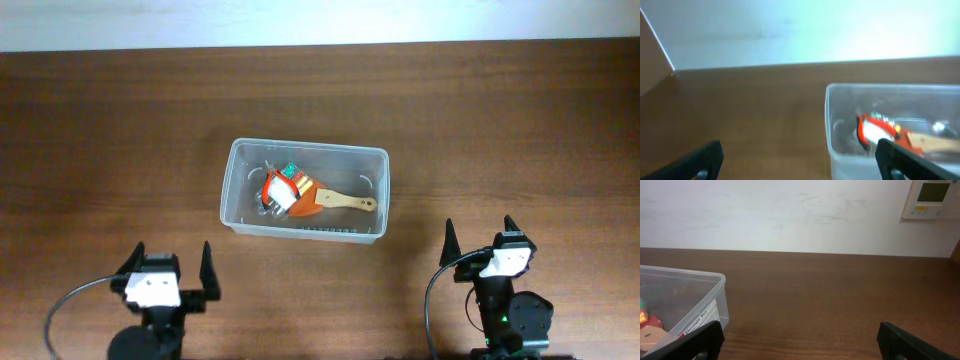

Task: Pack container

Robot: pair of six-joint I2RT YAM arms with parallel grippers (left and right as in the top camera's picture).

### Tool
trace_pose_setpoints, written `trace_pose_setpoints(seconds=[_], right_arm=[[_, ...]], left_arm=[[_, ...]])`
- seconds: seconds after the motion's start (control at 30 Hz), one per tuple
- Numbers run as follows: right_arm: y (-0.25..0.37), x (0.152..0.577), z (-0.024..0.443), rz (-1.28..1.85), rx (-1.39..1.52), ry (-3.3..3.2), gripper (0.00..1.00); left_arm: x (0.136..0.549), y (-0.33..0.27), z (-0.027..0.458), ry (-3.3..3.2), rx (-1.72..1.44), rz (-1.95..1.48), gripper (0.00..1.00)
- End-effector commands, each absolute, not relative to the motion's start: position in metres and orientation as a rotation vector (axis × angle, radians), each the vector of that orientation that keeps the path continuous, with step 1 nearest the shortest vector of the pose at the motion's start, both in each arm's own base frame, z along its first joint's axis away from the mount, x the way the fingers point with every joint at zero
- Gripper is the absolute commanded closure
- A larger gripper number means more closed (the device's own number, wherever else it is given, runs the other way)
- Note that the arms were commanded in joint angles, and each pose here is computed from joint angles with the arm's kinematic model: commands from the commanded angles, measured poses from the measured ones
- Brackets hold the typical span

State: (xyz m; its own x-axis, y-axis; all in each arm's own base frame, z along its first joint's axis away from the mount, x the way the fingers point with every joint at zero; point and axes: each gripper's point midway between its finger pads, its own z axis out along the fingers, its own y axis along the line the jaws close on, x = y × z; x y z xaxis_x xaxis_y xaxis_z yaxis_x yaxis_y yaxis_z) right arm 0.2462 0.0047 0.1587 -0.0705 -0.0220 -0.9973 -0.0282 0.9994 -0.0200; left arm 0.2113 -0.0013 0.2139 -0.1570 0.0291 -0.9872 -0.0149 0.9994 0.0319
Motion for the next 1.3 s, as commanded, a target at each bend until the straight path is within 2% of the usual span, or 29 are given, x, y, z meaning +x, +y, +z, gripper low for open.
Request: trace_pose_setpoints(seconds=[0.0,0.23,0.37,0.5,0.73,0.97,1.27], right_arm=[[0.004,0.246,0.156,0.01,-0.025,1.65,0.01],[0.004,0.246,0.156,0.01,-0.025,1.65,0.01],[0.004,0.246,0.156,0.01,-0.025,1.65,0.01],[0.004,0.246,0.156,0.01,-0.025,1.65,0.01],[0.004,0.246,0.156,0.01,-0.025,1.65,0.01],[0.004,0.246,0.156,0.01,-0.025,1.65,0.01],[0.004,0.246,0.156,0.01,-0.025,1.65,0.01]], left_arm=[[0.224,-0.005,0.203,1.681,0.001,0.008,0.01],[0.246,-0.008,0.187,1.521,-0.104,-0.101,0.01],[0.246,-0.005,0.159,1.627,-0.228,-0.177,0.01],[0.246,-0.005,0.16,1.623,-0.228,-0.178,0.01],[0.245,-0.013,0.158,1.636,-0.18,-0.208,0.01],[0.243,-0.036,0.157,1.649,0.052,-0.199,0.01],[0.243,-0.037,0.157,1.649,0.056,-0.205,0.01]])
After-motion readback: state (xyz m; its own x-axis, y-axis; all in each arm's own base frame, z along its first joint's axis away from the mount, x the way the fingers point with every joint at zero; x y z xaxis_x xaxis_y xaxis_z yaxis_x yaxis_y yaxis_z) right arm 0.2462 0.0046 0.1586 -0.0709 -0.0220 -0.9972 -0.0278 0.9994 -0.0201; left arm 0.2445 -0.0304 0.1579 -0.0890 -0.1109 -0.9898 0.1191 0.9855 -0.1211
